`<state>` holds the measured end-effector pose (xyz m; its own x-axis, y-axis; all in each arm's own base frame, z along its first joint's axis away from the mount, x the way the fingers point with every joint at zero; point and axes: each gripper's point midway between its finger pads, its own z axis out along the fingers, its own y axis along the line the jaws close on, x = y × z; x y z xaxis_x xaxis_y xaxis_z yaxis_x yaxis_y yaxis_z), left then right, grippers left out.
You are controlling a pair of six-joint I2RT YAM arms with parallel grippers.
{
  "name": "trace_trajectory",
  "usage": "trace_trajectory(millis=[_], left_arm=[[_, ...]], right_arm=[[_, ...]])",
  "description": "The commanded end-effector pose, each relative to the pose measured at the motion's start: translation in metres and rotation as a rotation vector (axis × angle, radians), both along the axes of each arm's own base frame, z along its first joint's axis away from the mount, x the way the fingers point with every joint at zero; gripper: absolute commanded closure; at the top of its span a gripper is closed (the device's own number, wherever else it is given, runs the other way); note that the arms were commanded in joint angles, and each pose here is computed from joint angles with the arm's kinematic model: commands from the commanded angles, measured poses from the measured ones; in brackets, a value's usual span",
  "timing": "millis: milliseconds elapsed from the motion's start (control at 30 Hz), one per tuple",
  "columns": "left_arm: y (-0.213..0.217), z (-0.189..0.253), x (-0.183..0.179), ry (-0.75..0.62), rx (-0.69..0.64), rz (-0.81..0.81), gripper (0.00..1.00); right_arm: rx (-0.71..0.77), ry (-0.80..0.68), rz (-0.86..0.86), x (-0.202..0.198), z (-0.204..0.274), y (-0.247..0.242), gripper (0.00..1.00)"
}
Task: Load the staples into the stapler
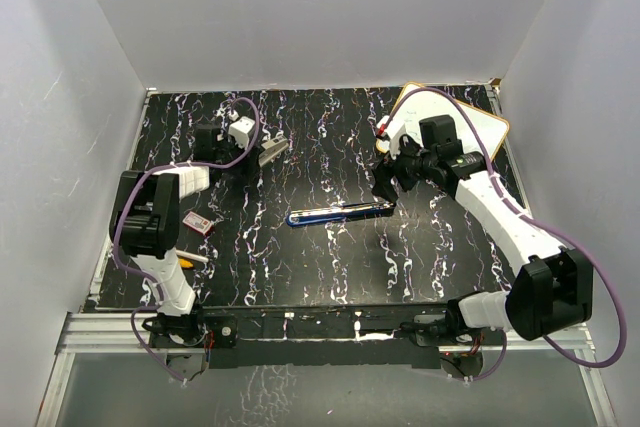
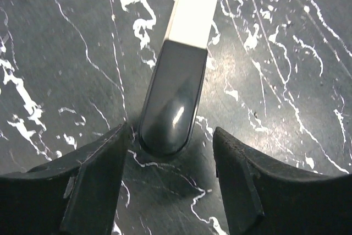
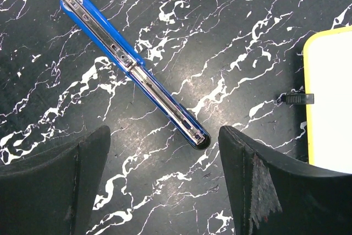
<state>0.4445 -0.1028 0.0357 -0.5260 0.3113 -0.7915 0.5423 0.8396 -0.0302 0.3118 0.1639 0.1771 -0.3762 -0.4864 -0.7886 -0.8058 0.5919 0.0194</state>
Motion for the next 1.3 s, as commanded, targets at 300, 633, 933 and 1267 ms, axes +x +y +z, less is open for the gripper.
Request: trace_trajectory(millis=[300,633,933,1267], left_arm=[[-0.017,0.014,0.02,-0.161,-0.089,-0.125,0.6],[-0.015,0.005,0.015,-0.167,-0.115,-0.114,0.59],[-0.012,0.011,0.017,-0.208,-0.163,-0.13,0.92],[-0.063,0.055,-0.051,-0.168,-0.298,-0.634,1.0]], right_arm=[[0.032,-0.039,0.018,0.004,0.01,0.006,0.17],[0.033,-0.017,0.028,0.004,0.004,0.008,0.17],[0.034,-0.02,0.04,0.007,0.004,0.01,0.17],[0.15,-0.145,0.25,0.023,0.02,0.051,0.18]])
